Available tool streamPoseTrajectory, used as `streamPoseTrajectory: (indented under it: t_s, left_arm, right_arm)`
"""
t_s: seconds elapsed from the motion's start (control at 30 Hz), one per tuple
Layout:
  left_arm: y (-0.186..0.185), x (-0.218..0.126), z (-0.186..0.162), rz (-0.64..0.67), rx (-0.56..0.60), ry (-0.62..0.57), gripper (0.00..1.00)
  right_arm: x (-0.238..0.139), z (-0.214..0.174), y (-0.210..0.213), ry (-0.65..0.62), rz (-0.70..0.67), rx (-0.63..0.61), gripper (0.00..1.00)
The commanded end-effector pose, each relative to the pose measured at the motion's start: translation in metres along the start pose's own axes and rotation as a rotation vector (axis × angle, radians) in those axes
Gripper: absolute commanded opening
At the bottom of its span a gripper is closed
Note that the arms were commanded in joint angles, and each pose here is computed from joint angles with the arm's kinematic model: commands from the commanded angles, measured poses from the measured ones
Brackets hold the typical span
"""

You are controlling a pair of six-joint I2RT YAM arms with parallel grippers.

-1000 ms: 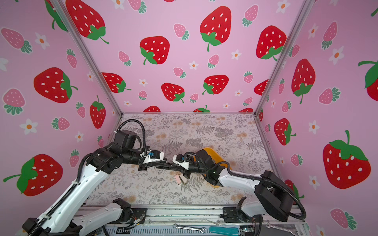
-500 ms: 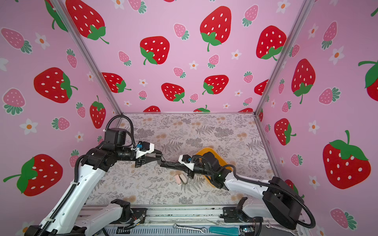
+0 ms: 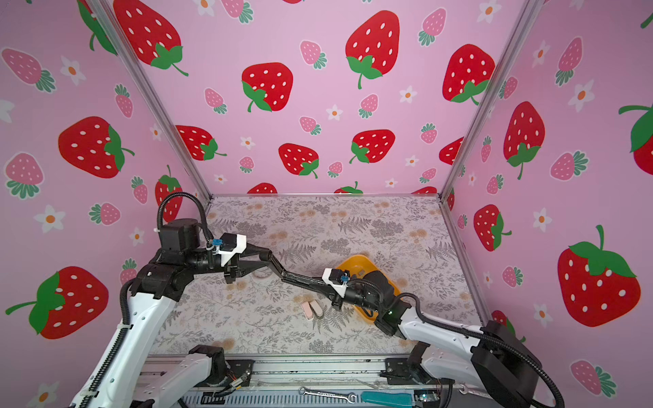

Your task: Load the staples into the stapler

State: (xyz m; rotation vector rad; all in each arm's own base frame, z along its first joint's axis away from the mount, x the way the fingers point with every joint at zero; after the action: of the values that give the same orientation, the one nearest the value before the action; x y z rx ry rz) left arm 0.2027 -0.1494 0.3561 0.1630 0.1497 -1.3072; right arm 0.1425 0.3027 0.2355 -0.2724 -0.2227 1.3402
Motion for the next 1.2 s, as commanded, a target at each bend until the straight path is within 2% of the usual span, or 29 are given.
streamPoseTrajectory:
  t_s: [0.0,0.13,0.2,0.37,0.43,0.5,0.6,0.67,0.73,0.83,0.93,1.0,1.07,1.17]
  left_arm:
    - [0.039,-0.016,0.021,0.232,0.162,-0.026,0.0]
    - [0.049,-0.02,0.017,0.287,0.136,-0.033,0.0]
    - [0.055,-0.021,0.015,0.321,0.121,-0.028,0.05]
    - [0.075,-0.028,0.013,0.459,0.061,-0.033,0.5]
    - [0.09,-0.034,0.014,0.563,-0.003,-0.062,0.63]
    - [0.101,-0.043,0.018,0.654,-0.083,-0.091,0.71]
    - [0.12,-0.066,0.03,0.844,-0.305,-0.188,0.87]
    - [0.12,-0.072,0.039,0.866,-0.4,-0.229,0.89]
    - [0.115,-0.073,0.049,0.838,-0.467,-0.282,0.99]
    - [0.104,-0.075,0.062,0.779,-0.614,-0.388,0.99]
    - [0.093,-0.074,0.053,0.741,-0.786,-0.453,0.99]
    - [0.089,-0.073,0.031,0.75,-0.91,-0.493,0.99]
    - [0.089,-0.069,-0.007,0.788,-1.08,-0.52,0.99]
    - [0.083,-0.06,-0.048,0.827,-1.206,-0.422,0.99]
  right_arm:
    - [-0.014,0.024,-0.012,-0.115,-0.093,0.04,0.0]
    - [-0.033,0.04,-0.006,-0.234,-0.107,0.02,0.0]
    - [-0.04,0.045,-0.005,-0.266,-0.113,0.014,0.0]
    - [-0.044,0.047,-0.011,-0.268,-0.161,0.03,0.0]
    - [-0.044,0.043,-0.016,-0.247,-0.194,0.047,0.0]
    - [-0.046,0.044,-0.021,-0.243,-0.228,0.051,0.0]
    - [-0.053,0.047,-0.027,-0.254,-0.281,0.053,0.0]
    - [-0.054,0.047,-0.027,-0.253,-0.291,0.054,0.0]
    - [-0.053,0.047,-0.028,-0.246,-0.295,0.055,0.0]
    - [-0.051,0.045,-0.03,-0.23,-0.298,0.061,0.0]
    - [-0.047,0.044,-0.032,-0.206,-0.31,0.067,0.0]
    - [-0.046,0.043,-0.034,-0.193,-0.323,0.08,0.0]
    - [-0.045,0.043,-0.035,-0.187,-0.327,0.105,0.0]
    - [-0.044,0.049,-0.039,-0.198,-0.349,0.168,0.0]
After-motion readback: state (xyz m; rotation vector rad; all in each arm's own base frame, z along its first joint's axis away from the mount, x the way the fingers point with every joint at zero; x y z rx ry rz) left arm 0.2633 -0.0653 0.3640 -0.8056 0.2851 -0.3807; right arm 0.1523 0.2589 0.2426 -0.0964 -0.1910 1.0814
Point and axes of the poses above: each gripper's point midway between its finger pads, its own x axis out along the fingers, its own y axis along the line the jaws close on, z = x × y, the point moved 3 cm from there along -x, back along the fingers, and after that the axes turned 12 degrees about -x, right-handed, at the moved point
